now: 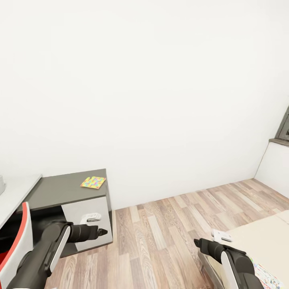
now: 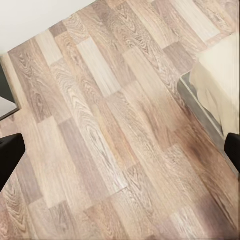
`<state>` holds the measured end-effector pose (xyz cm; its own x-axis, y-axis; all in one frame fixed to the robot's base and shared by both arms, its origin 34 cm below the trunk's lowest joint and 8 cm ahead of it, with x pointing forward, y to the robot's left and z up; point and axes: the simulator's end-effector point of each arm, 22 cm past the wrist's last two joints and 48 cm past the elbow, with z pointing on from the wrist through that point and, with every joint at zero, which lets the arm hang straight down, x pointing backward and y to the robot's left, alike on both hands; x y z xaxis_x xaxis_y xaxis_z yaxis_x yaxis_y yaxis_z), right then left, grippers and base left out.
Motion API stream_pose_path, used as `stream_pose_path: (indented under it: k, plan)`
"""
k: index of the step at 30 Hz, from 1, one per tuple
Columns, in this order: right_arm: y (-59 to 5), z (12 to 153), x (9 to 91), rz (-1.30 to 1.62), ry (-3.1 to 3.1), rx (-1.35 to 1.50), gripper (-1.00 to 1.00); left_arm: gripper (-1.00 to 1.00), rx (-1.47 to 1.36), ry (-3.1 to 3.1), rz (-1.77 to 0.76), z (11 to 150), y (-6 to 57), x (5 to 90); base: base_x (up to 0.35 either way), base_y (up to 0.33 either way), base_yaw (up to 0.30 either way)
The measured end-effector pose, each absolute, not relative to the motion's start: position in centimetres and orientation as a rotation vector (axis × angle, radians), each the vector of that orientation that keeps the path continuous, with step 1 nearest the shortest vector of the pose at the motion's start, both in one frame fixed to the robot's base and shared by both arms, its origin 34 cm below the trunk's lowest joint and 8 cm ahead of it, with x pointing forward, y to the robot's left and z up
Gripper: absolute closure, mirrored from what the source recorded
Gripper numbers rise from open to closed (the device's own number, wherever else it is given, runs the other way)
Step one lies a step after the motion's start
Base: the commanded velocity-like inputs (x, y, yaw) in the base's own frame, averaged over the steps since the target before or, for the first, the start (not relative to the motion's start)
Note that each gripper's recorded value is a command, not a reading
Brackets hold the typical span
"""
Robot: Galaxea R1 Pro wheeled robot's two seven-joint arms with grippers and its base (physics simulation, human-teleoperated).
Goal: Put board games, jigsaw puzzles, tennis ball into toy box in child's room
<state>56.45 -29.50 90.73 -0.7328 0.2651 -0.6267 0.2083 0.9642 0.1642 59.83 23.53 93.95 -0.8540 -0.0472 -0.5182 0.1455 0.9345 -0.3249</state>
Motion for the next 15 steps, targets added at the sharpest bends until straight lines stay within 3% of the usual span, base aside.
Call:
stream_pose_path:
  k: [8,15]
  plan:
    - [-29.50,90.72,56.45,0.108,2.417,0.331,-1.00,-1.00,0.069,2.551,-0.482,93.96,23.58,59.83,0.000,0.016,-0.269]
    - [-29.49,90.75,56.46,0.108,2.416,0.331,-1.00,-1.00,0.069,2.551,-0.481,93.97,23.59,59.81,0.065,0.195,-0.154]
